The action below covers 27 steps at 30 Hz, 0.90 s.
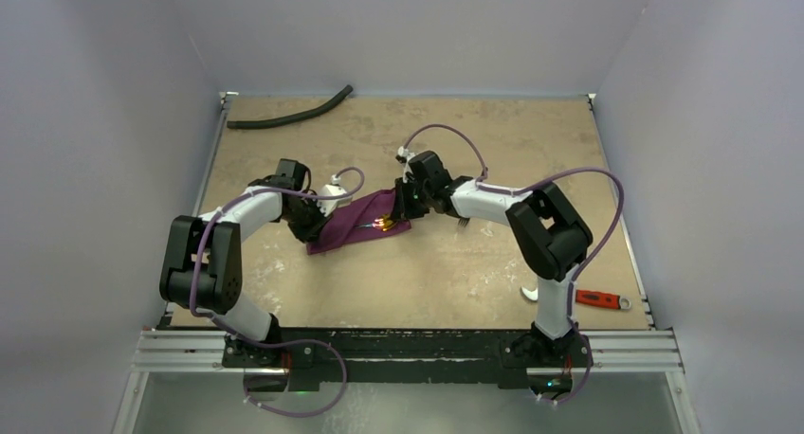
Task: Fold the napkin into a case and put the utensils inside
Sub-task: Insert the spoon into the folded napkin.
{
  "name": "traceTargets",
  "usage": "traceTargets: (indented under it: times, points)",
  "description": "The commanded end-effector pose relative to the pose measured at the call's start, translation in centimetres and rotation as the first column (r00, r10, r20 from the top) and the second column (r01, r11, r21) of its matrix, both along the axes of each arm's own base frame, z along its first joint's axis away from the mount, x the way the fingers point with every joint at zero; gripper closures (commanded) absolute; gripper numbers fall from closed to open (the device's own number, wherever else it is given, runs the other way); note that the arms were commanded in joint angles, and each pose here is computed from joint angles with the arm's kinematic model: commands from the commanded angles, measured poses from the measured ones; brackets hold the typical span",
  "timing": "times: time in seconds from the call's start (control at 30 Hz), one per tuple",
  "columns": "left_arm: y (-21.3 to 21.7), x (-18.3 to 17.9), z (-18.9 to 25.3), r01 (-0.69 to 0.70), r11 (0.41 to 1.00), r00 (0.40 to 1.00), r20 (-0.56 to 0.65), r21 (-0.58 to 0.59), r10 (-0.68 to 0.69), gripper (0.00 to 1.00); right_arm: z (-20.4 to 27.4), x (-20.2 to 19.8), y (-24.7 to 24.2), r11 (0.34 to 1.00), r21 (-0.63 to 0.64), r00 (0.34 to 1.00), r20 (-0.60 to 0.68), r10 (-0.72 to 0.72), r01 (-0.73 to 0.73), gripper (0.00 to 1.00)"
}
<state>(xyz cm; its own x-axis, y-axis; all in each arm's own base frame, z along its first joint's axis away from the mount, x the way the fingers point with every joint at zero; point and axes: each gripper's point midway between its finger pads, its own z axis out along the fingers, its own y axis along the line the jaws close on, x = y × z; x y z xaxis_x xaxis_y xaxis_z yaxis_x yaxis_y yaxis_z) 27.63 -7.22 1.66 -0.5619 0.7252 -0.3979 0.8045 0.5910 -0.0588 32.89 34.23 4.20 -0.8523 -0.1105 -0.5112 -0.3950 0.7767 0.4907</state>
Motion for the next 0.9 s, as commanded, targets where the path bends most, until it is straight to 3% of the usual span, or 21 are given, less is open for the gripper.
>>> traceTargets:
  times: [0.0, 0.37, 0.5, 0.57, 0.67, 0.87]
  points:
    - [0.7, -0.4, -0.8, 0.026, 0.999, 1.000, -0.018, 0.024, -0.026, 0.90, 1.8, 1.2, -0.3, 0.999, -0.040, 0.996, 0.079, -0.031, 0.035, 0.82]
    - [1.4, 0.4, 1.4, -0.019, 0.999, 1.000, -0.018, -0.028, 0.018, 0.86, 6.5, 1.6, -2.1, 0.993, -0.102, 0.987, 0.154, -0.047, 0.063, 0.66]
    - [1.1, 0.7, 2.2, -0.041, 0.997, 0.999, -0.029, -0.066, 0.039, 0.66, 8.6, 2.3, -1.8, 0.995, -0.078, 0.977, 0.207, -0.043, 0.060, 0.65]
    - [0.9, 1.0, 2.6, -0.051, 0.996, 0.999, -0.015, -0.076, 0.050, 0.57, 10.2, 2.8, -0.7, 0.998, -0.008, 0.971, 0.234, -0.052, 0.055, 0.65]
    - [0.9, 1.6, 3.1, -0.066, 0.995, 0.998, 0.008, -0.080, 0.067, 0.52, 11.5, 3.1, 1.2, 0.994, 0.106, 0.966, 0.251, -0.056, 0.030, 0.75]
    - [2.3, 2.7, 4.5, -0.107, 0.994, 0.991, 0.071, -0.037, 0.110, 0.50, 9.8, 4.1, 4.7, 0.978, 0.206, 0.980, 0.198, -0.020, -0.022, 0.99]
